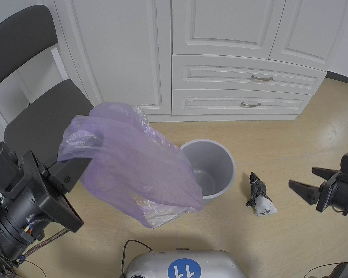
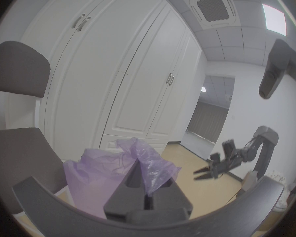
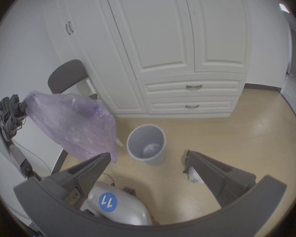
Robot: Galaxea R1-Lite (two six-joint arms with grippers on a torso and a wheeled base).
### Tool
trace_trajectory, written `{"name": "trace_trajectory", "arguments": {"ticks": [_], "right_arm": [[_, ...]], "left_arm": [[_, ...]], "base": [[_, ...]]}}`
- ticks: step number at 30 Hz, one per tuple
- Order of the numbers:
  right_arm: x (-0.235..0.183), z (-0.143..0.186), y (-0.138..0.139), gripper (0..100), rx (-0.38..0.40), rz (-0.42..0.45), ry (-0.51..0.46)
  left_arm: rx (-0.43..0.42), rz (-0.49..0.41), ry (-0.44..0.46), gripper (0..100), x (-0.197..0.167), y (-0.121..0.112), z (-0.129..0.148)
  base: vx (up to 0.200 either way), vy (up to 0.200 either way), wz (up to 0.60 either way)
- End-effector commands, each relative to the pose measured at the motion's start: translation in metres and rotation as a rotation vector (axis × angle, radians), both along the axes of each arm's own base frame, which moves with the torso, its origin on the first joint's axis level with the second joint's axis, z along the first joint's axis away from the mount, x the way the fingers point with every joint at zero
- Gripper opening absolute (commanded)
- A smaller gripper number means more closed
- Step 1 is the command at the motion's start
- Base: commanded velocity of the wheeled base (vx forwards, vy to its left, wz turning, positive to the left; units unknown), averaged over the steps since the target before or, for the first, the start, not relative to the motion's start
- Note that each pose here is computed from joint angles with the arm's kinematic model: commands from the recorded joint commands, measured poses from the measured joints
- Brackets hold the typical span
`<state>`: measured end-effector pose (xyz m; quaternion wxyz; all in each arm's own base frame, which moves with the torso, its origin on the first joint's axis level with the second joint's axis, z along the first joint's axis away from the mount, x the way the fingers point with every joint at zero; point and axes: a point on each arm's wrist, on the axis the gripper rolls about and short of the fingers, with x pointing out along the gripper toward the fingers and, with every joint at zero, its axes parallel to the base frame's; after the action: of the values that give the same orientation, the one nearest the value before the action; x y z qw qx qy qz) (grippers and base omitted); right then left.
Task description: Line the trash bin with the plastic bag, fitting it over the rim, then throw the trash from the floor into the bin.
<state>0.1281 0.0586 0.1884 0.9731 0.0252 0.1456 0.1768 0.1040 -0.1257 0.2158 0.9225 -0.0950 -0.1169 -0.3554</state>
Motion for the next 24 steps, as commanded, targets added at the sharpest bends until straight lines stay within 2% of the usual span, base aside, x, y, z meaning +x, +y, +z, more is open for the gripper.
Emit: {"name": "trace_trajectory", "arguments": {"ticks": [1, 5, 10, 15, 24], "right_arm": [[0.004, -0.031, 0.018, 100, -0.039, 0.087, 0.129], [0.006, -0.041, 0.027, 100, -0.045, 0.137, 0.137], [0.017, -0.059, 0.052, 100, -0.058, 0.213, 0.184], [0.018, -0.071, 0.072, 100, -0.002, 0.26, 0.218], [0.029, -0.082, 0.084, 100, 0.037, 0.244, 0.217]], "left_arm": [[-0.086, -0.044, 0.004, 0, 0.003, -0.01, 0.014], [-0.127, -0.08, 0.039, 0, 0.012, -0.029, 0.02], [-0.197, -0.038, 0.067, 0, 0.04, -0.053, 0.031], [-0.27, 0.044, 0.067, 0, 0.045, -0.056, 0.043], [-0.303, -0.003, 0.048, 0, 0.029, -0.055, 0.053]], "base": [[0.0, 0.0, 0.0], [0.0, 0.0, 0.0], [0.0, 0.0, 0.0], [0.0, 0.0, 0.0], [0.0, 0.0, 0.0]]}}
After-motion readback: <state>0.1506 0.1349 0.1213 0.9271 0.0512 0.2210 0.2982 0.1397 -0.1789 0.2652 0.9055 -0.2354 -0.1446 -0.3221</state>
